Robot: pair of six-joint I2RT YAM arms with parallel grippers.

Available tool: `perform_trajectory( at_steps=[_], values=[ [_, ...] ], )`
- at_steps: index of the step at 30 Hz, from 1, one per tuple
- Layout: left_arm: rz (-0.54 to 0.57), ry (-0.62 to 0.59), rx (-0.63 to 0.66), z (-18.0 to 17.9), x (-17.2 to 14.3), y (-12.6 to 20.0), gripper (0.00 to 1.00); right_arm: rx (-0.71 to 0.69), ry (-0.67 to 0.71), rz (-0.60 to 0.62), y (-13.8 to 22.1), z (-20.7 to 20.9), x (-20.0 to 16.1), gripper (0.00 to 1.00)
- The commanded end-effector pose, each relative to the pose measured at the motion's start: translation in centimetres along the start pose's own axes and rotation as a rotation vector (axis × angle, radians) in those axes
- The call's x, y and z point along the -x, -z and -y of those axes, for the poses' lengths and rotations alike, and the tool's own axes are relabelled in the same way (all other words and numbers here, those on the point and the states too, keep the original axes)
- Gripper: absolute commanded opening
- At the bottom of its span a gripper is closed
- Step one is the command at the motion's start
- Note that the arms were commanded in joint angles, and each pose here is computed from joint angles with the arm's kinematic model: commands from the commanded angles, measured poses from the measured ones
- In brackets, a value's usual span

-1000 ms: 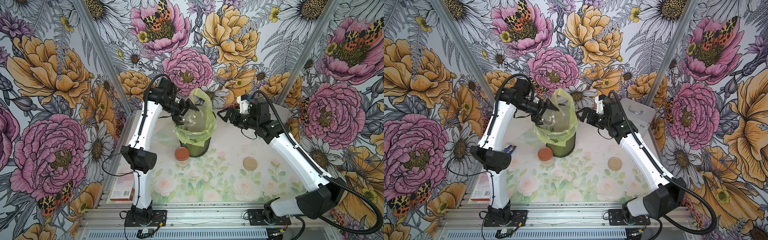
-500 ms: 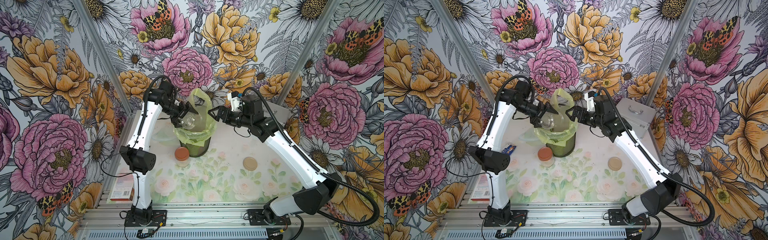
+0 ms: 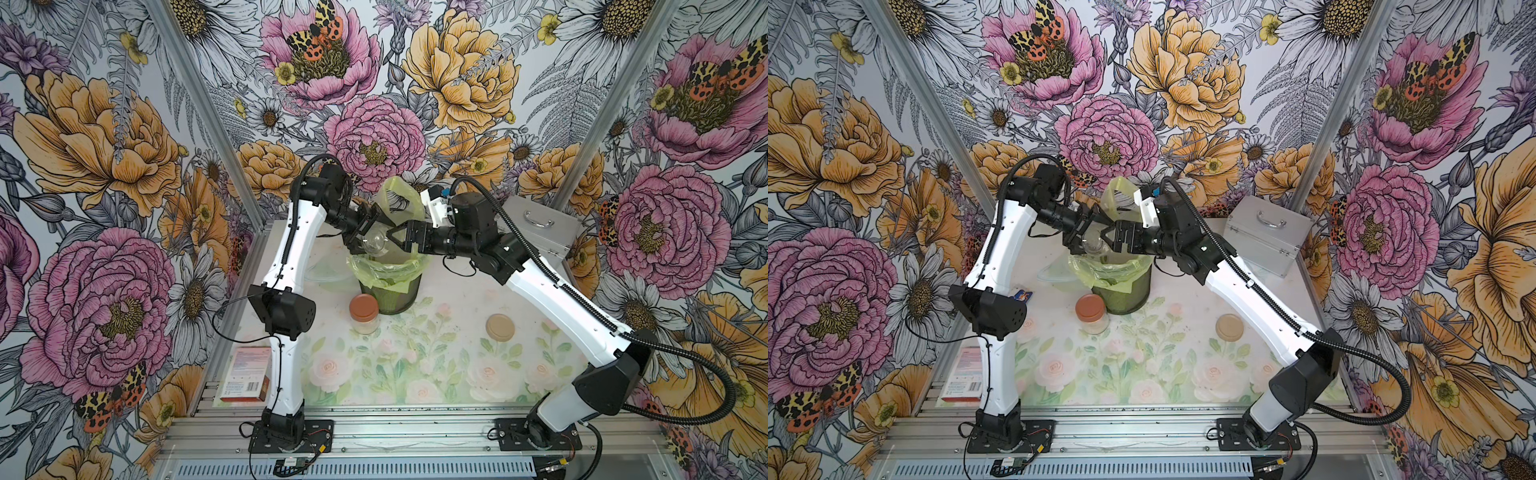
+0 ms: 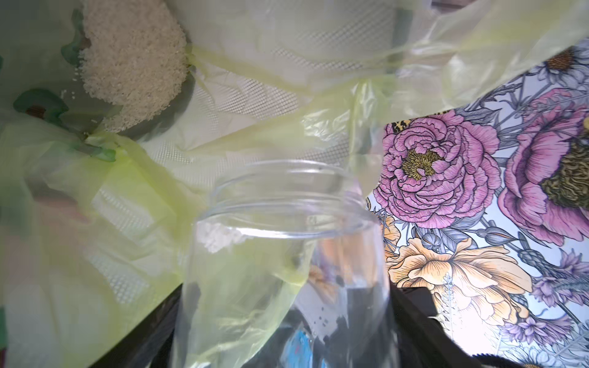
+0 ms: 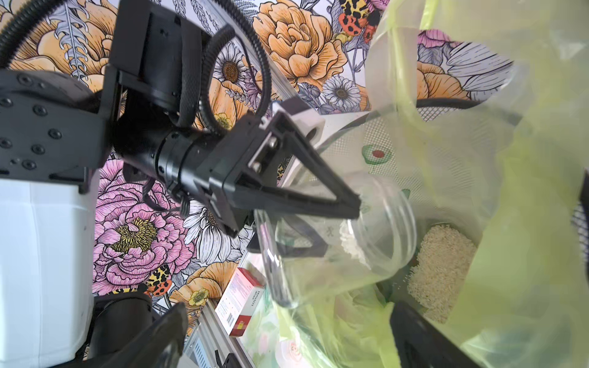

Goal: Empty moldy rice from jars
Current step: Move the trash bin to the center of the board.

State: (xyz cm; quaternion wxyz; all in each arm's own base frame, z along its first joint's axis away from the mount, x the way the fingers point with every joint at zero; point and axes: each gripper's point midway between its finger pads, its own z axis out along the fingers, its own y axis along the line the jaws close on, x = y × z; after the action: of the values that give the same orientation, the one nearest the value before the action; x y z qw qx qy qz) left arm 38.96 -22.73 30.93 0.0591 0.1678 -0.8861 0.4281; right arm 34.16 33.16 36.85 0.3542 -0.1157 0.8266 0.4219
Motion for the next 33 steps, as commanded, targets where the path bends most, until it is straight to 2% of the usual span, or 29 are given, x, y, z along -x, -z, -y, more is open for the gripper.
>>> perform_trajectory(
  at_steps=[1, 5, 11, 15, 20, 23, 29, 33],
  values=[
    [-0.091, 0.079, -0.053, 0.1, -1.8, 1.4, 0.0, -0.018, 0.085, 0.019, -0.3, -0.6, 0.0, 1.0],
    [-0.121, 0.139, -0.089, 0.3, -1.6, 1.7, 0.0, -0.046, 0.125, 0.016, -0.7, -0.5, -0.7, 1.0],
    [-0.15, 0.124, -0.13, 1.9, -2.5, 1.5, 0.0, -0.084, 0.145, 0.027, -1.3, 0.2, -0.5, 1.0],
    [-0.135, 0.109, -0.121, 2.0, -2.9, 1.7, 0.0, -0.123, 0.177, 0.057, -1.3, 0.4, 0.2, 1.0],
    [-0.078, 0.072, -0.116, 2.2, -2.4, 2.5, 0.0, -0.143, 0.152, 0.082, -1.3, 0.5, 0.9, 1.0],
    [-0.035, 0.022, -0.109, 2.3, -2.0, 2.9, 0.0, -0.174, 0.089, 0.107, -1.0, 1.3, 1.4, 1.0],
    [0.055, -0.079, -0.107, 3.1, -1.4, 3.5, 0.0, -0.127, -0.072, 0.114, -0.8, 1.8, 2.7, 1.0],
    [0.115, -0.122, -0.111, 3.6, -0.7, 4.0, 0.0, -0.068, -0.273, 0.096, -0.8, 2.9, 3.6, 1.0]
  ],
)
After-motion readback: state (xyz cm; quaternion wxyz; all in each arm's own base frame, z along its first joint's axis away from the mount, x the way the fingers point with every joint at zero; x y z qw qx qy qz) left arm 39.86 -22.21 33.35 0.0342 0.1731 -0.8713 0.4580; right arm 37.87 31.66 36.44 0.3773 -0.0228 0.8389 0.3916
